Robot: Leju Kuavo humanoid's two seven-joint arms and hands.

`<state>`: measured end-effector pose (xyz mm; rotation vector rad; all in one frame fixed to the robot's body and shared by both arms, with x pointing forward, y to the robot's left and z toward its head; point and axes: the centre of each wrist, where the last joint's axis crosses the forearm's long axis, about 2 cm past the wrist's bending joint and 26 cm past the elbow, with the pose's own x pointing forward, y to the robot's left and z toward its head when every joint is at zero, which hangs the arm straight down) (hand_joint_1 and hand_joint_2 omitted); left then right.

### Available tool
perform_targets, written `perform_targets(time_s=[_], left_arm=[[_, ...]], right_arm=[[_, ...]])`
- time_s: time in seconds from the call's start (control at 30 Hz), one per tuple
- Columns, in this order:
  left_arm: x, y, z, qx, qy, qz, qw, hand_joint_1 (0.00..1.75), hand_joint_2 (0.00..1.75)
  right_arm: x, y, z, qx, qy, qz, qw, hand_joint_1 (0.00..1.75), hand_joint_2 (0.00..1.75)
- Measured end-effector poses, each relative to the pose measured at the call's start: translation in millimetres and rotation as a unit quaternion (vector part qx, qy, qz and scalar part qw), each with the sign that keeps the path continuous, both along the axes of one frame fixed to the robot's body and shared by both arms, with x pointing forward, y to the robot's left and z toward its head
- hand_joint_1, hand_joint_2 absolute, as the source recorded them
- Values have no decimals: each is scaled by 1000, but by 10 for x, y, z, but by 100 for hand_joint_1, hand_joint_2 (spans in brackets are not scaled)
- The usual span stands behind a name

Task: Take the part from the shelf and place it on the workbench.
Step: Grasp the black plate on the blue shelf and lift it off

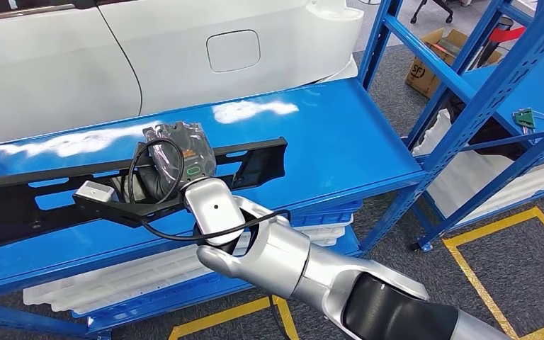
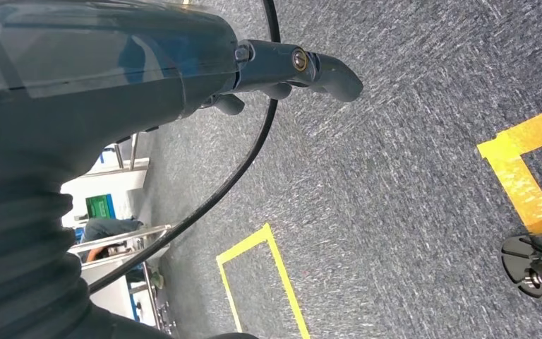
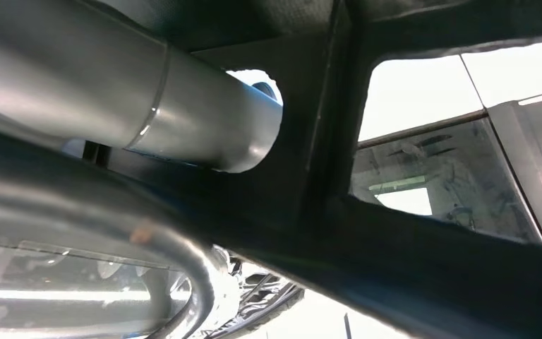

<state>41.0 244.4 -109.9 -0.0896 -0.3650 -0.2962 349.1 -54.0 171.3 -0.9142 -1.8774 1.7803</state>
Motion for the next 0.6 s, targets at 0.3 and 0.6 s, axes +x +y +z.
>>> perform_targets(time_s=[0.3, 0.6], left_arm=[[1, 3, 0, 16, -5, -18, 1000, 0, 175], [8, 4, 1, 26, -10, -26, 999, 0, 175]], right_arm=[[-1, 0, 1, 5, 2, -1, 1000, 175, 0], [0, -2, 0, 6, 1, -2, 1000, 175, 0]])
